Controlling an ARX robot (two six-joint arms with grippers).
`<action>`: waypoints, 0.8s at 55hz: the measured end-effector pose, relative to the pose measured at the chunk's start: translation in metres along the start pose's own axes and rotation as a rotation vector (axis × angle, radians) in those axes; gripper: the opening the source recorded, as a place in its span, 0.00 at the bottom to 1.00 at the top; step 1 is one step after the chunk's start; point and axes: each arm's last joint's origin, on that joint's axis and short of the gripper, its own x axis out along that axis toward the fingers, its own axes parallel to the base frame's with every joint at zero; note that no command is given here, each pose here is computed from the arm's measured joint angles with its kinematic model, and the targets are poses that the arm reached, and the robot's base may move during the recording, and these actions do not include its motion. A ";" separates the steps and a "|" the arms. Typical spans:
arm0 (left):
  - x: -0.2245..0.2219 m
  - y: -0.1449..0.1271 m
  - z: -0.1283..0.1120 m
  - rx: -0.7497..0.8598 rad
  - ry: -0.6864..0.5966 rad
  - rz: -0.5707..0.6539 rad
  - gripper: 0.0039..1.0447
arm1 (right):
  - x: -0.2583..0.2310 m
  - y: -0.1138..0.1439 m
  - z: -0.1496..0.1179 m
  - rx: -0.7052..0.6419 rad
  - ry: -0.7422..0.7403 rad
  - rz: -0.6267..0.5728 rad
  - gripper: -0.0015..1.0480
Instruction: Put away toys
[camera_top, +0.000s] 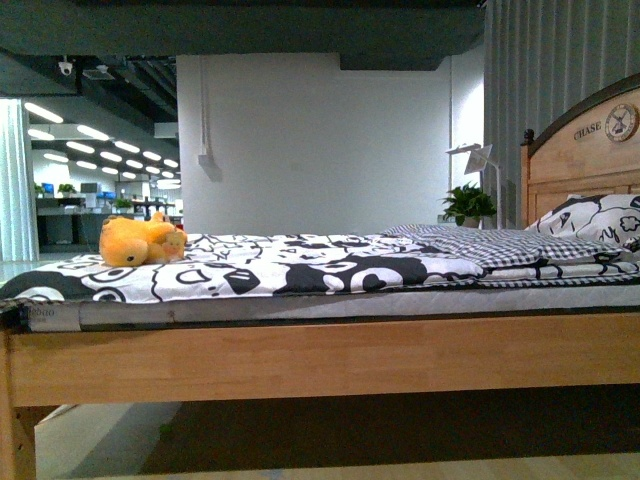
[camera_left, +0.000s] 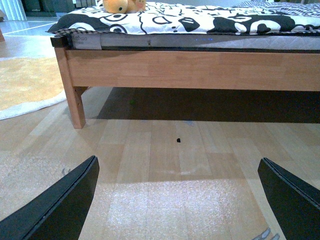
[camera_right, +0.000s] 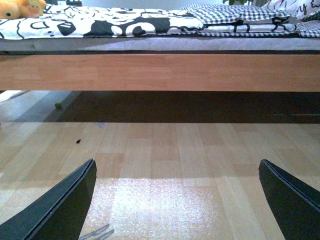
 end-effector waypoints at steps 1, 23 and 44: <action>0.000 0.000 0.000 0.000 0.000 0.000 0.94 | 0.000 0.000 0.000 0.000 0.000 0.000 0.94; 0.000 0.000 0.000 0.000 0.000 0.000 0.94 | 0.000 0.000 0.000 0.000 0.000 0.000 0.94; 0.000 0.000 0.000 0.000 0.000 0.000 0.94 | 0.000 0.000 0.000 0.000 0.000 0.000 0.94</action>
